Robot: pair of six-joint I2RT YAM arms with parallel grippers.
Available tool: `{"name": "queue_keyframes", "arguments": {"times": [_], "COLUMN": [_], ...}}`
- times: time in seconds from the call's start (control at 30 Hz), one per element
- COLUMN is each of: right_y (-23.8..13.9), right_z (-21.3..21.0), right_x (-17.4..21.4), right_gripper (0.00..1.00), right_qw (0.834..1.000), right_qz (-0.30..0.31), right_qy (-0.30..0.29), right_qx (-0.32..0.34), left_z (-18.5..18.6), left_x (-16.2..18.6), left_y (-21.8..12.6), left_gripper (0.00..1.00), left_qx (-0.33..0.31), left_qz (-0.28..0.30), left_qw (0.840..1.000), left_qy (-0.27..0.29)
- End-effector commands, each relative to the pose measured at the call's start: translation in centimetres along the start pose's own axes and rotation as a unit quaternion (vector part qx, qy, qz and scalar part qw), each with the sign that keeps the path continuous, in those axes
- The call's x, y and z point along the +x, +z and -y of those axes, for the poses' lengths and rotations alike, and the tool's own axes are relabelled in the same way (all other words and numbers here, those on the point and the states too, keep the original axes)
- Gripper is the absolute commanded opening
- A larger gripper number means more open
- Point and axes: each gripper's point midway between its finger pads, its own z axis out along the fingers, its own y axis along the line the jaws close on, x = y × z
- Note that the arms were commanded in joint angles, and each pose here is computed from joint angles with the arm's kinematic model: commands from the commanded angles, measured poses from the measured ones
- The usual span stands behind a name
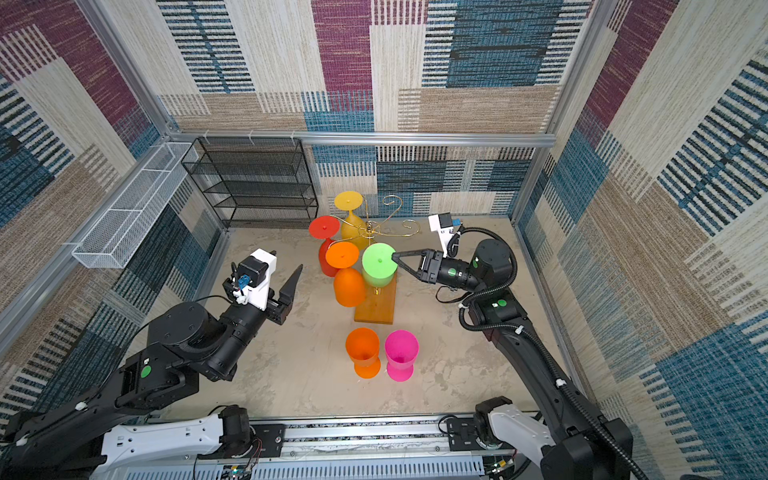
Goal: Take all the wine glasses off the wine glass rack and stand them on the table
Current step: 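Close the right gripper on the green glass foot at the rack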
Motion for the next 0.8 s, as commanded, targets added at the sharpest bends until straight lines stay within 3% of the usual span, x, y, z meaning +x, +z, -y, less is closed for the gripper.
{"name": "queue_keyframes", "arguments": {"times": [0.0,0.77], "right_y": [0.1,1.4], "right_z": [-0.2,1.8], "right_x": [-0.6,-2.9], "right_gripper": [0.00,0.00], "right_qw": [1.000,0.999], "right_qz": [0.009,0.028], "right_qy": [-0.011,0.000], "right_qx": [0.004,0.029], "left_z": [-0.2,-0.3], "left_x": [-0.1,0.1], "left_y": [0.0,0.1], "left_gripper": [0.57,0.57], "left_qx": [-0.004,-0.005], "left_qz": [0.003,-0.001], "left_qw": [1.000,1.000], "left_qy": [-0.011,-0.009]}}
